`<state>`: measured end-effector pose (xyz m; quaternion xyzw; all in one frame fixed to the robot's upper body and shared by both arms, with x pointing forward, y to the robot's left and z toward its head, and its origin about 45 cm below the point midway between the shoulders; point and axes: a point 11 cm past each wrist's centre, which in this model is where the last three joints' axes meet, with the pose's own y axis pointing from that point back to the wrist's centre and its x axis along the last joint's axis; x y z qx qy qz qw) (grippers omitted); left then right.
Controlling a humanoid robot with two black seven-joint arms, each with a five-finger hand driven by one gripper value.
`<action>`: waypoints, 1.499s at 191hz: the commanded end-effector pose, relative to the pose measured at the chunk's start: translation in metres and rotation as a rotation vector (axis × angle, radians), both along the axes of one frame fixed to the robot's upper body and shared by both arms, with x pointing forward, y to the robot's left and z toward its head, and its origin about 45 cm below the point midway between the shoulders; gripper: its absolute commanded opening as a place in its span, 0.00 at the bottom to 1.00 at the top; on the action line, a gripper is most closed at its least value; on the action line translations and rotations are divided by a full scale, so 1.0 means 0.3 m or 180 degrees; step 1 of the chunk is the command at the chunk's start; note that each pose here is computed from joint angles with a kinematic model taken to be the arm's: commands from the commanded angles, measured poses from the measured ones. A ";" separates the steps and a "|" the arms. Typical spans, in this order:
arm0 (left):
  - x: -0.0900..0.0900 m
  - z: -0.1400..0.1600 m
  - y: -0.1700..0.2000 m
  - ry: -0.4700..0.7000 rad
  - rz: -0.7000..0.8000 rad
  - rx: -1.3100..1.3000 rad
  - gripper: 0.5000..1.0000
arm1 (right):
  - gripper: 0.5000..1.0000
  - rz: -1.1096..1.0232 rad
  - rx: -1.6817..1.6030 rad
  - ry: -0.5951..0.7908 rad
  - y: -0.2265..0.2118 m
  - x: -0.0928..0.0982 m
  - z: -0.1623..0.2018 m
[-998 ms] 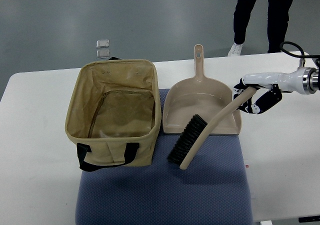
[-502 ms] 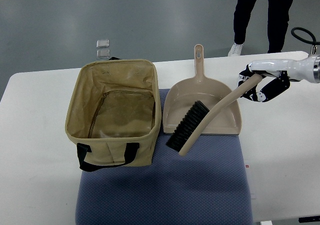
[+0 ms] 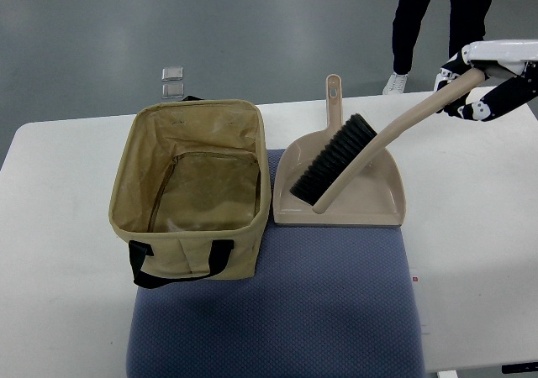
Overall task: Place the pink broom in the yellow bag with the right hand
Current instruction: 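Carry the brush over the beige bag and lower it inside, then open the right hand to release the brush into the bag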
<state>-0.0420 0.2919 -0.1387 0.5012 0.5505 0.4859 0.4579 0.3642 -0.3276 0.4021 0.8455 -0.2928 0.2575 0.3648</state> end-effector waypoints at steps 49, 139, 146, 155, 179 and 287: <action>0.000 0.000 -0.001 -0.0001 -0.0004 -0.0005 1.00 | 0.00 0.0157 0.0106 -0.0172 0.144 0.083 0.083; 0.001 0.000 0.000 -0.0002 0.0005 -0.0005 1.00 | 0.00 0.0386 0.0227 -0.0108 0.501 0.307 -0.002; 0.001 0.000 -0.002 -0.0007 0.0006 -0.0010 1.00 | 0.00 0.0411 0.0204 -0.0073 0.532 0.314 -0.023; 0.001 0.000 -0.002 -0.0002 0.0006 -0.0010 1.00 | 0.00 0.0446 0.0171 -0.0032 0.564 0.316 -0.047; 0.001 0.000 -0.002 -0.0007 0.0006 -0.0010 1.00 | 0.00 0.0548 0.0005 0.0031 0.632 0.318 -0.118; 0.000 0.000 0.002 -0.0001 0.0006 0.0000 1.00 | 0.83 0.0633 -0.0235 0.0133 0.732 0.333 -0.254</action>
